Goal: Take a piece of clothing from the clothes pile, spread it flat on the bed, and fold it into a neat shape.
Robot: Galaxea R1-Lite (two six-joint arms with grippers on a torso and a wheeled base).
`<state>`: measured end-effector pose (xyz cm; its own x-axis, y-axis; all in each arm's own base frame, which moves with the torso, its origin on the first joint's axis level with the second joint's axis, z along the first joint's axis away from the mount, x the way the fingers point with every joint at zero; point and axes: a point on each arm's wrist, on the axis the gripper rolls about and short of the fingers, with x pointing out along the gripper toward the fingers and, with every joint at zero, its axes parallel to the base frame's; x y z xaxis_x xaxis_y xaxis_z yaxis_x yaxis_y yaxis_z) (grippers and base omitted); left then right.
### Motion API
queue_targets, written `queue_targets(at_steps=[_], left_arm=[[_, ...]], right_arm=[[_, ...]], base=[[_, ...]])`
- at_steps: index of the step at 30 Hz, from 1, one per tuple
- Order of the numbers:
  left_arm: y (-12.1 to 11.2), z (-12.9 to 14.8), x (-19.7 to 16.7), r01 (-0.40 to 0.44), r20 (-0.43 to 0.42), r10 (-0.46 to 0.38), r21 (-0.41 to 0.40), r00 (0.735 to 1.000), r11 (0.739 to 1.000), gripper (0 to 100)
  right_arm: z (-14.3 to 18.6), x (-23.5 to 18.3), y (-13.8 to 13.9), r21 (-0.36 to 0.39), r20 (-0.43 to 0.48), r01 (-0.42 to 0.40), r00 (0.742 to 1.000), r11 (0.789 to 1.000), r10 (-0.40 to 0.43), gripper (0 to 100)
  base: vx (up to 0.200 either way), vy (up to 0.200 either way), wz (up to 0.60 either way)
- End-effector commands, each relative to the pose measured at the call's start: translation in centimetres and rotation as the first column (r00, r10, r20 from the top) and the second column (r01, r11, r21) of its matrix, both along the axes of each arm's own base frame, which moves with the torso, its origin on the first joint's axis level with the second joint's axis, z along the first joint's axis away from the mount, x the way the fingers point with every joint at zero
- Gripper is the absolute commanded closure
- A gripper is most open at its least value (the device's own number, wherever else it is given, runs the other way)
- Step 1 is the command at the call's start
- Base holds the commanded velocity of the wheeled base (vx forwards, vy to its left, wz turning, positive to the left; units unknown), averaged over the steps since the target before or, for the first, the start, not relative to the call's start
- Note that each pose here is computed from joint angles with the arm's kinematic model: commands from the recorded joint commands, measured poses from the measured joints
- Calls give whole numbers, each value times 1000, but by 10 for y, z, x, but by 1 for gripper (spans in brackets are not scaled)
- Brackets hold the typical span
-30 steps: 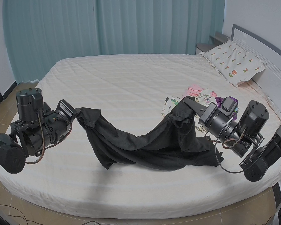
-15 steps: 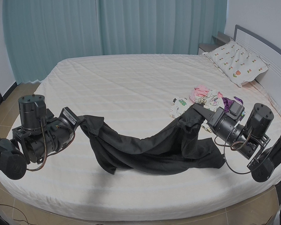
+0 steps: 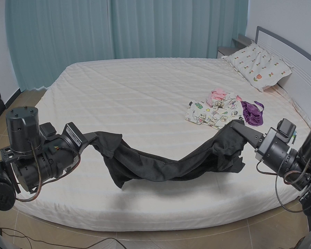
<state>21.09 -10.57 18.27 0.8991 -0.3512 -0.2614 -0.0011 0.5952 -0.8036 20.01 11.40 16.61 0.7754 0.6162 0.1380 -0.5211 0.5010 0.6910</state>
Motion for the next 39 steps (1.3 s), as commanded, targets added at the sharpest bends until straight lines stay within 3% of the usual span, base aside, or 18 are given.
queue_targets(at_steps=[1,8,14,21,26,39], left_arm=[[10,34,-29,23,103,-18,-50,994,998,100],[21,72,-42,10,198,8,-94,980,996,100],[23,81,-18,-48,204,58,-50,977,998,100],[21,53,22,-102,99,101,1,990,995,100],[26,38,53,-92,33,92,7,995,996,100],[31,2,113,-130,-72,132,37,989,991,100]], right_arm=[[35,-46,-14,58,108,-63,992,996,57,100],[97,-72,-31,121,206,-97,976,988,71,100],[134,-20,-33,140,180,-53,983,989,27,100],[107,73,-14,83,59,18,998,996,-23,100],[87,124,-11,58,18,66,998,996,-67,100],[66,167,7,1,49,68,996,998,-68,100]], base=[[-200,0,0],[-114,0,0],[0,0,0],[0,0,0],[0,0,0],[200,0,0]])
